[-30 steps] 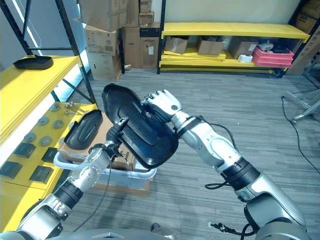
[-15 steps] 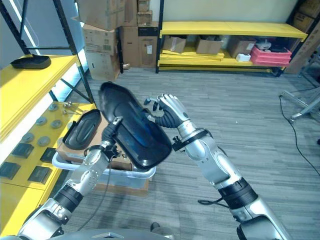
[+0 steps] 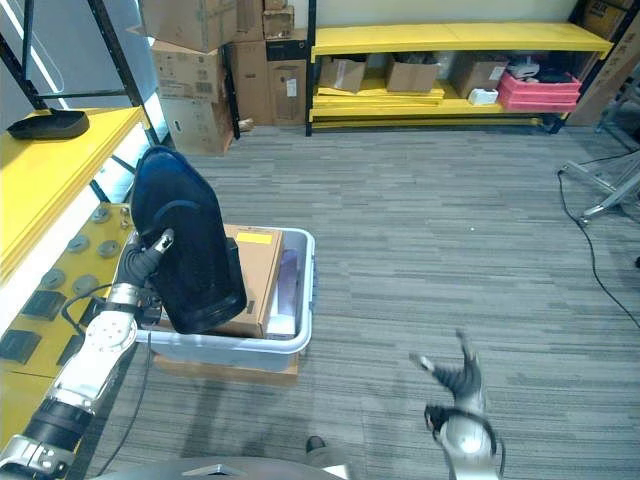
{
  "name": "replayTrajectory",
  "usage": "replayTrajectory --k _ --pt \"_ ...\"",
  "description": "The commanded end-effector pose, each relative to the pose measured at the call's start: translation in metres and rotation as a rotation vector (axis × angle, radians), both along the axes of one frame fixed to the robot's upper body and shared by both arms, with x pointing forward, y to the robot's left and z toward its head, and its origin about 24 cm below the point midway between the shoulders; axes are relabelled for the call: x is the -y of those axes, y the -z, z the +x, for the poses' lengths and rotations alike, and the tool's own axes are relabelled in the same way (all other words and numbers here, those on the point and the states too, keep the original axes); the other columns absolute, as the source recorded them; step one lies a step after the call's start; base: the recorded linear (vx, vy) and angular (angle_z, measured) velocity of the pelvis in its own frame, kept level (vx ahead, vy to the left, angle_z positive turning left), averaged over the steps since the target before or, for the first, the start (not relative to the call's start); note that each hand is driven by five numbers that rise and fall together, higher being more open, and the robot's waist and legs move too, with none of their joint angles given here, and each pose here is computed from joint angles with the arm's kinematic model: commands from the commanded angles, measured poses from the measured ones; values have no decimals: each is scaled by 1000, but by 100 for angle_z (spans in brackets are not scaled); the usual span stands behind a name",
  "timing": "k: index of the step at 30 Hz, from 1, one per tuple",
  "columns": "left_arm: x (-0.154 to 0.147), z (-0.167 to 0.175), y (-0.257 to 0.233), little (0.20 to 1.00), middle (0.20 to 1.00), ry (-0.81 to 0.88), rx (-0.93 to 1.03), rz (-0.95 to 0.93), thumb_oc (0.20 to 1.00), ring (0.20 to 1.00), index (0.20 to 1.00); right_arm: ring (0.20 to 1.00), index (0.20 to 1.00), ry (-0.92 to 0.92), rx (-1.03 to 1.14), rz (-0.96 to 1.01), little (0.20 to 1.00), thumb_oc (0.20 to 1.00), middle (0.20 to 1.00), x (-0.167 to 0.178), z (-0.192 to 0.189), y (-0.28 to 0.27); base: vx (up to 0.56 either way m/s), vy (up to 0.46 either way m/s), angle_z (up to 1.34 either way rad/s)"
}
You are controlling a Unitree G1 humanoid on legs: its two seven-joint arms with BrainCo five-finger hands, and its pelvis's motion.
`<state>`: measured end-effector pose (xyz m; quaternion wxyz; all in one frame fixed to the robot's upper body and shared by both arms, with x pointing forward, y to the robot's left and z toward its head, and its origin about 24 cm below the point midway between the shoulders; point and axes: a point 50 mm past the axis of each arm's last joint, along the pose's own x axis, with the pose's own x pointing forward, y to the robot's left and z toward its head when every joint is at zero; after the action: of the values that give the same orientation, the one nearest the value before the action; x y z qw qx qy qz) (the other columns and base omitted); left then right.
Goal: Move parts from the plastic box to the shelf.
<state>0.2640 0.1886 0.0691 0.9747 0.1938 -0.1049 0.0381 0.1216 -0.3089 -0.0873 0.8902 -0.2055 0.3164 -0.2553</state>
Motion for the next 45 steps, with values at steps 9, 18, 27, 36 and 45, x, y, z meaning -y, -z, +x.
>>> replayTrajectory --k 9,18,27,36,45 --pt "-29 -17 -66 200 200 -41 376 -141 200 200 200 1000 1000 -181 -375 290 1000 1000 1000 -43 -24 56 -104 -122 30" --pt "-28 -21 -84 200 200 -4 445 -99 200 200 200 1000 1000 -321 -620 229 1000 1000 1000 -58 -39 71 -109 -41 127" --pt "-26 -16 -99 200 200 10 501 7 200 200 200 1000 1000 -303 -697 180 1000 1000 1000 -48 -51 71 116 155 98" --pt "-1 -2 -124 200 200 176 571 39 200 200 200 1000 1000 -237 -500 203 1000 1000 1000 -50 -11 61 231 137 81" --pt "18 10 -121 200 200 260 536 -61 200 200 200 1000 1000 -267 -591 190 1000 1000 1000 -54 -34 68 224 -191 80"
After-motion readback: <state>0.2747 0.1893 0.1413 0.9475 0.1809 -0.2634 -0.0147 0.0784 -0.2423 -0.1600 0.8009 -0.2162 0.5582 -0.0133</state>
